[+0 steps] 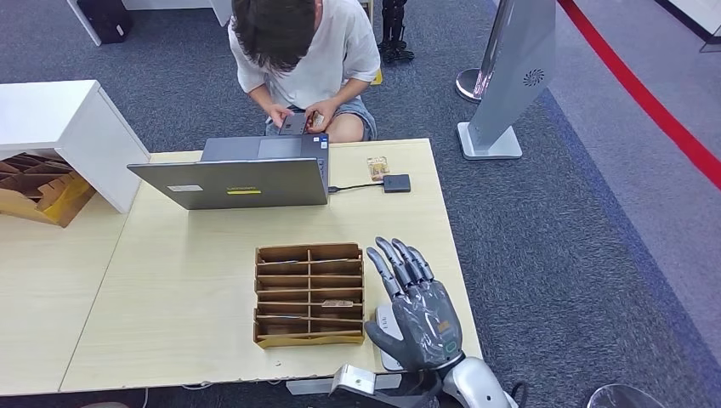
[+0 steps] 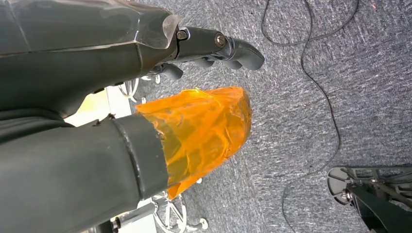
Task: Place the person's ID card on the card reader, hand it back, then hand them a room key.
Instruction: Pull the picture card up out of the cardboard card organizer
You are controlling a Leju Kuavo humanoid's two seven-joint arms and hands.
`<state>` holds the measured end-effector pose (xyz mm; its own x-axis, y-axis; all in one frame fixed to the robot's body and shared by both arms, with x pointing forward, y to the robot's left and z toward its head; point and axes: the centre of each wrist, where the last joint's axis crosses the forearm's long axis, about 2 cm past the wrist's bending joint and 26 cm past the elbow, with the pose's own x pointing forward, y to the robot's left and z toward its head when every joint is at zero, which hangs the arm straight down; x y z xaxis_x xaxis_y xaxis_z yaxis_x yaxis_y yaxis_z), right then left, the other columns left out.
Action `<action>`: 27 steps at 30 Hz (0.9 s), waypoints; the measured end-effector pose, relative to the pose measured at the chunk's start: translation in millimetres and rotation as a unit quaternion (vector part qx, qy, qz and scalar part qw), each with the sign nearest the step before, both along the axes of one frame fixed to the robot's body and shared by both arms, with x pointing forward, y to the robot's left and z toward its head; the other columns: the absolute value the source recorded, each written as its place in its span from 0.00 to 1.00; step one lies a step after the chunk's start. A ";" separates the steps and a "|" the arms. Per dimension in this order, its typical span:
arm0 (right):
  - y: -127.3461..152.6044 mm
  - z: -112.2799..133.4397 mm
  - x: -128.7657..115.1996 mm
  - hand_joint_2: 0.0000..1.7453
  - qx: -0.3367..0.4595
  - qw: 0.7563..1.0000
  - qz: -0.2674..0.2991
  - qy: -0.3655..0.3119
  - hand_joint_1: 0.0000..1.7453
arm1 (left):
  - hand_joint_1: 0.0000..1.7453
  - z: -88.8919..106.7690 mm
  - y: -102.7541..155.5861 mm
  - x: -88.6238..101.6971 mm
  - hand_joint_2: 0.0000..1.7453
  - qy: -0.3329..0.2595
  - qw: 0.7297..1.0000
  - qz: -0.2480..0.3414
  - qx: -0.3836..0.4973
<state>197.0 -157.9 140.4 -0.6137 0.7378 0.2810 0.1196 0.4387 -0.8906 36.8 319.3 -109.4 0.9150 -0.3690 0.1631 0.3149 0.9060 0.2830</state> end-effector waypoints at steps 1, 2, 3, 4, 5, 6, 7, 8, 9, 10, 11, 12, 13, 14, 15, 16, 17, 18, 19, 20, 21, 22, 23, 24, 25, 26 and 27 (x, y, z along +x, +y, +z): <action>0.3 -1.6 0.6 1.00 -0.008 1.000 0.003 0.004 0.00 | 0.00 0.0 0.2 0.2 0.00 0.000 1.000 0.000 0.000; 0.5 -3.1 1.1 1.00 -0.016 1.000 0.006 0.007 0.00 | 0.00 0.1 0.4 0.4 0.00 0.000 1.000 0.000 0.000; 0.8 -4.3 1.6 1.00 -0.021 1.000 0.008 0.009 0.00 | 0.00 0.1 0.6 0.7 0.00 -0.001 1.000 0.000 0.000; 1.2 -5.2 2.0 1.00 -0.027 1.000 0.011 0.011 0.00 | 0.00 0.1 0.8 1.0 0.00 -0.001 1.000 0.000 -0.001; 1.5 -6.1 2.4 1.00 -0.033 0.999 0.013 0.012 0.00 | 0.00 0.2 1.0 1.4 0.00 -0.002 1.000 0.000 -0.001; 2.0 -6.8 2.9 1.00 -0.038 0.999 0.015 0.014 0.00 | 0.00 0.2 1.1 1.9 0.00 -0.003 1.000 0.000 -0.001; 2.8 -7.6 3.3 1.00 -0.044 0.999 0.018 0.015 0.00 | 0.00 0.3 1.3 2.4 0.00 -0.003 1.000 -0.001 0.000; 3.5 -8.3 3.6 1.00 -0.049 0.998 0.020 0.016 0.00 | 0.00 0.4 1.5 2.9 0.00 -0.004 1.000 -0.001 0.000; 4.2 -8.9 3.8 1.00 -0.053 0.998 0.022 0.017 0.00 | 0.00 0.4 1.6 3.3 0.00 -0.005 1.000 -0.001 0.000; 4.7 -9.4 4.0 1.00 -0.056 0.998 0.023 0.017 0.00 | 0.00 0.4 1.6 3.6 0.00 -0.006 1.000 -0.001 -0.001; 5.1 -9.8 4.3 1.00 -0.058 0.998 0.023 0.018 0.00 | 0.00 0.5 1.6 3.8 0.00 -0.006 1.000 -0.001 -0.001; 5.3 -10.3 4.6 1.00 -0.060 0.998 0.024 0.019 0.00 | 0.00 0.5 1.6 3.9 0.00 -0.006 1.000 -0.001 -0.001; 5.5 -10.7 4.9 1.00 -0.063 0.997 0.024 0.021 0.00 | 0.00 0.5 1.6 4.0 0.00 -0.006 1.000 -0.001 -0.001; 5.8 -11.3 5.2 1.00 -0.066 0.997 0.025 0.023 0.00 | 0.00 0.5 1.7 4.1 0.00 -0.006 1.000 -0.001 -0.001; 6.2 -11.9 5.4 1.00 -0.069 0.997 0.025 0.026 0.00 | 0.00 0.5 1.7 4.2 0.00 -0.006 1.000 -0.001 0.000; 6.6 -12.6 5.6 1.00 -0.073 0.997 0.024 0.030 0.00 | 0.00 0.5 1.8 4.3 0.00 -0.006 1.000 -0.001 0.000; 7.0 -13.4 5.9 1.00 -0.075 0.996 0.023 0.034 0.00 | 0.00 0.6 2.0 4.4 0.00 -0.007 1.000 -0.001 0.000; 7.3 -14.3 6.3 1.00 -0.078 0.996 0.022 0.039 0.00 | 0.00 0.6 2.2 4.5 0.00 -0.007 1.000 -0.001 0.000; 7.4 -15.1 6.7 1.00 -0.080 0.996 0.020 0.043 0.00 | 0.00 0.6 2.4 4.6 0.00 -0.007 1.000 -0.001 0.000; 7.4 -16.0 7.1 1.00 -0.083 0.995 0.019 0.046 0.00 | 0.00 0.6 2.7 4.7 0.00 -0.007 1.000 -0.001 0.000; 7.4 -16.8 7.5 1.00 -0.084 0.995 0.019 0.049 0.00 | 0.00 0.6 2.9 4.7 0.00 -0.007 1.000 -0.001 0.001; 7.4 -17.6 7.8 1.00 -0.086 0.995 0.018 0.051 0.00 | 0.00 0.7 3.1 4.7 0.00 -0.007 1.000 -0.001 0.001; 7.3 -18.3 8.1 1.00 -0.088 0.995 0.018 0.052 0.00 | 0.00 0.7 3.3 4.7 0.00 -0.007 1.000 -0.001 0.001; 7.1 -19.0 8.4 1.00 -0.089 0.994 0.018 0.053 0.00 | 0.00 0.7 3.4 4.8 0.00 -0.007 1.000 -0.001 0.001; 7.0 -19.7 8.5 1.00 -0.090 0.994 0.018 0.054 0.01 | 0.00 0.7 3.5 4.8 0.00 -0.007 1.000 -0.001 0.001; 6.9 -20.3 8.7 1.00 -0.090 0.994 0.017 0.055 0.03 | 0.00 0.7 3.5 4.8 0.00 -0.007 1.000 -0.001 0.001; 6.8 -20.9 8.9 1.00 -0.091 0.994 0.017 0.057 0.06 | 0.00 0.7 3.5 4.8 0.00 -0.007 1.000 -0.001 0.001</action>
